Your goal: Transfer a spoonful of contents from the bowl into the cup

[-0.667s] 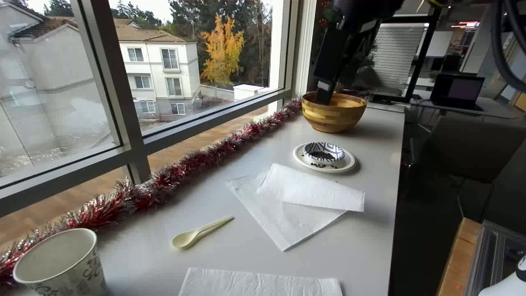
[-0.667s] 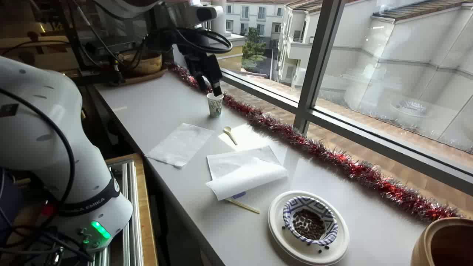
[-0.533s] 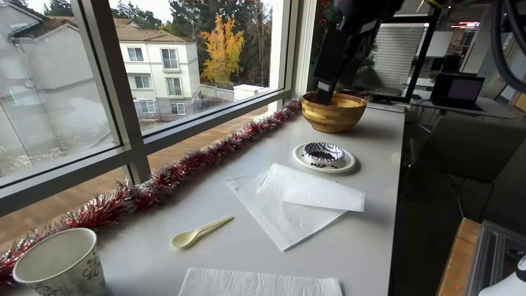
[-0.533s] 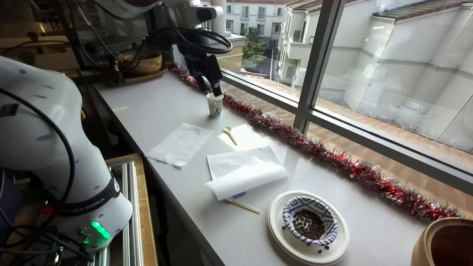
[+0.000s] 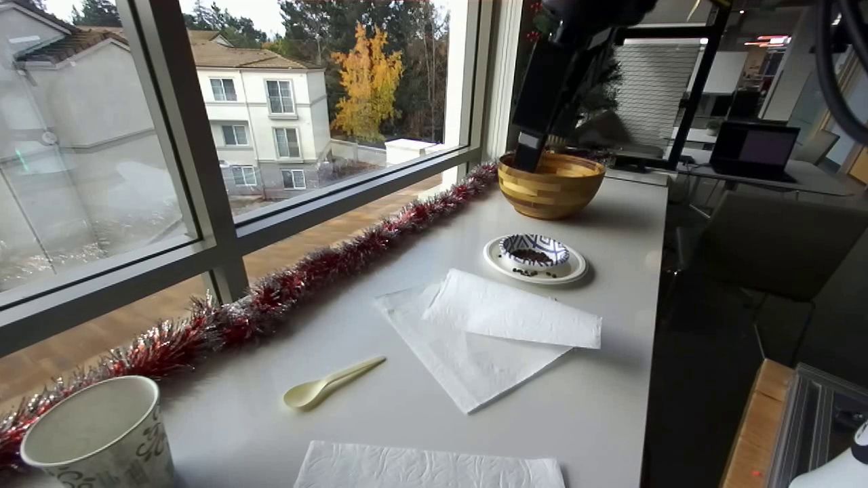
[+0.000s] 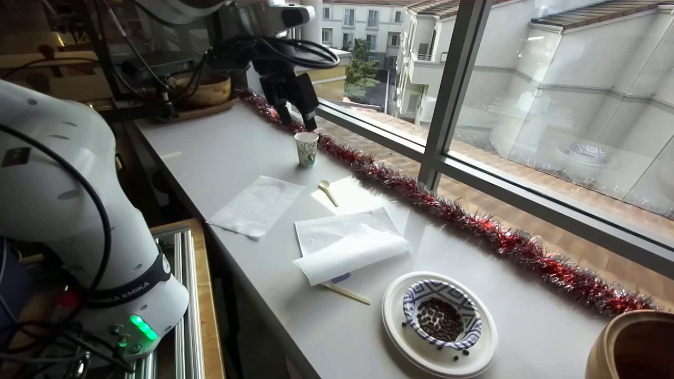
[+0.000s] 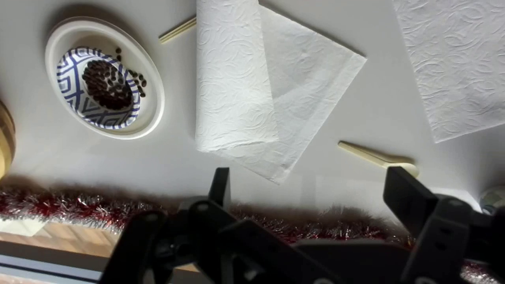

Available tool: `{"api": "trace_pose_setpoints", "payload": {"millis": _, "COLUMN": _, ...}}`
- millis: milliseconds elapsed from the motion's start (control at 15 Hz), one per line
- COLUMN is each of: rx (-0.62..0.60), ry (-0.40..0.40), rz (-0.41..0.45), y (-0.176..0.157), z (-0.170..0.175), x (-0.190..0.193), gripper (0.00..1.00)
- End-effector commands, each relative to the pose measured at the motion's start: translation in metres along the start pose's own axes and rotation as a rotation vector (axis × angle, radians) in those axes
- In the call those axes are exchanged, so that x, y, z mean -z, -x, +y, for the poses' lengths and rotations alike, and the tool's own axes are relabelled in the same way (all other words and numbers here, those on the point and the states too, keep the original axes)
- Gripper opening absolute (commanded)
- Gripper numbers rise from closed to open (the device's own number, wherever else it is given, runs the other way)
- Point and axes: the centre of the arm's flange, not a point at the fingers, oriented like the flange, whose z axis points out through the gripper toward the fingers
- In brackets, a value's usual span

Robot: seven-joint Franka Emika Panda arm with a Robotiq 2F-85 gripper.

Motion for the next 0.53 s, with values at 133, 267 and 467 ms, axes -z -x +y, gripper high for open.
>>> {"api": "trace_pose_setpoints", "payload": {"millis": 133, "rx": 0.291, "ry": -0.086, "rz": 0.041, "y": -0.042, "z": -0.030, "x": -0.016, "gripper": 1.00}}
{"api": "trace_pose_setpoints", "payload": {"millis": 267, "rx": 0.390, "ry": -0.119, "rz": 0.059, "y": -0.059, "z": -0.029, "x": -0.032, "gripper": 1.00}}
{"api": "trace_pose_setpoints", "payload": {"millis": 467, "rx": 0.527, "ry": -0.174, "rz": 0.071, "y": -0.088, "z": -0.022, "x": -0.061, "gripper": 1.00}}
